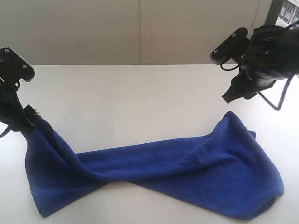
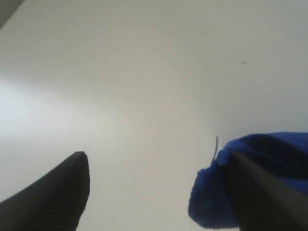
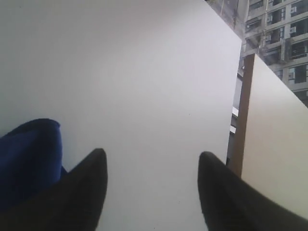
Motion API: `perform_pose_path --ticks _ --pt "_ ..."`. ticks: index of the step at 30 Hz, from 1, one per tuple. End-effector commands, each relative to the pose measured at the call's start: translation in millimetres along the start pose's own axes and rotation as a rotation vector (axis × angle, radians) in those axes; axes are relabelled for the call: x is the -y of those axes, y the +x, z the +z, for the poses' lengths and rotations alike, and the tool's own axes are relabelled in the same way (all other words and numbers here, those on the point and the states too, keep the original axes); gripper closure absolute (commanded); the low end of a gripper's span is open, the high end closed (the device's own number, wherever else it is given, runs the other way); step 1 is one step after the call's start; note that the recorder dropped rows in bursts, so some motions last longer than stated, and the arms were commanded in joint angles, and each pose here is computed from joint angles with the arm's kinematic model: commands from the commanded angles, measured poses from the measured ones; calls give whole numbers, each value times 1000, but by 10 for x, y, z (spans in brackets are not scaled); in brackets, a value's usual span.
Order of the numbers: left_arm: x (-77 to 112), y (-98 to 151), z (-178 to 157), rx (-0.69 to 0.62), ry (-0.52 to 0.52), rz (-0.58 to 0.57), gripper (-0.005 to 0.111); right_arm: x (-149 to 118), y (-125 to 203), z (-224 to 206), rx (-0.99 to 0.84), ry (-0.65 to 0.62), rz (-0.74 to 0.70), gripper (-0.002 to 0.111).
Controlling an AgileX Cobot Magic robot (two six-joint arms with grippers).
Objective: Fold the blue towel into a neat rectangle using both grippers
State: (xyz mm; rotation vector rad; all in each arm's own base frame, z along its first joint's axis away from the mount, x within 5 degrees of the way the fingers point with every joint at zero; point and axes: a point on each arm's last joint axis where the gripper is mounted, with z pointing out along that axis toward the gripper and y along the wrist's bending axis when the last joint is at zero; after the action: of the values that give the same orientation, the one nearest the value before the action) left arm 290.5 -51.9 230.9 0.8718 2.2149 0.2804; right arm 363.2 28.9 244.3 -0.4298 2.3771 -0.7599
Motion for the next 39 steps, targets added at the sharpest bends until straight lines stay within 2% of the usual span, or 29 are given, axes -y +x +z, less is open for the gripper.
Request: perform_pose_path --ticks 1,2,7,11,13,14,16,19,20,22,24,27,29,34,37,39 --pt "2 -104 -351 57 -19 -23 27 149 22 -323 21 -81 8 54" --pt "31 -135 -507 75 -18 -23 27 162 43 -467 28 -158 -7 54" --pt "66 -112 -833 71 -11 -38 27 153 179 -858 -11 -389 -49 54" --pt "88 -23 -852 -21 16 -46 27 80 340 -987 -153 -532 -110 54" --pt "128 -5 -854 -43 58 -98 27 33 358 -1009 -159 -584 -140 54" --pt "176 -4 -858 -51 110 -166 28 -28 379 -1022 -155 -626 -185 54" --pt "264 12 -873 -86 202 -249 34 -181 460 -1029 -148 -684 -338 54" --pt "395 41 -878 -145 341 -268 59 -415 687 -977 -167 -752 -559 54" --pt "413 38 -865 -144 359 -269 65 -455 737 -953 -171 -760 -579 54" --pt "532 129 -774 -160 427 -223 92 -590 910 -867 -174 -776 -622 54" --pt "631 225 -655 -167 458 -211 107 -667 1042 -812 -178 -790 -664 54" --pt "736 288 -552 -161 512 -205 107 -749 1197 -760 -181 -809 -714 59" --pt "756 278 -515 -151 530 -201 107 -738 1302 -717 -223 -774 -777 68" --pt "756 266 -514 -141 529 -216 107 -711 1380 -601 -280 -689 -869 69" --pt "757 255 -513 -133 530 -231 107 -761 1470 -411 -326 -632 -996 69" --pt "754 251 -511 -128 527 -235 107 -784 1476 -357 -316 -617 -1026 68"
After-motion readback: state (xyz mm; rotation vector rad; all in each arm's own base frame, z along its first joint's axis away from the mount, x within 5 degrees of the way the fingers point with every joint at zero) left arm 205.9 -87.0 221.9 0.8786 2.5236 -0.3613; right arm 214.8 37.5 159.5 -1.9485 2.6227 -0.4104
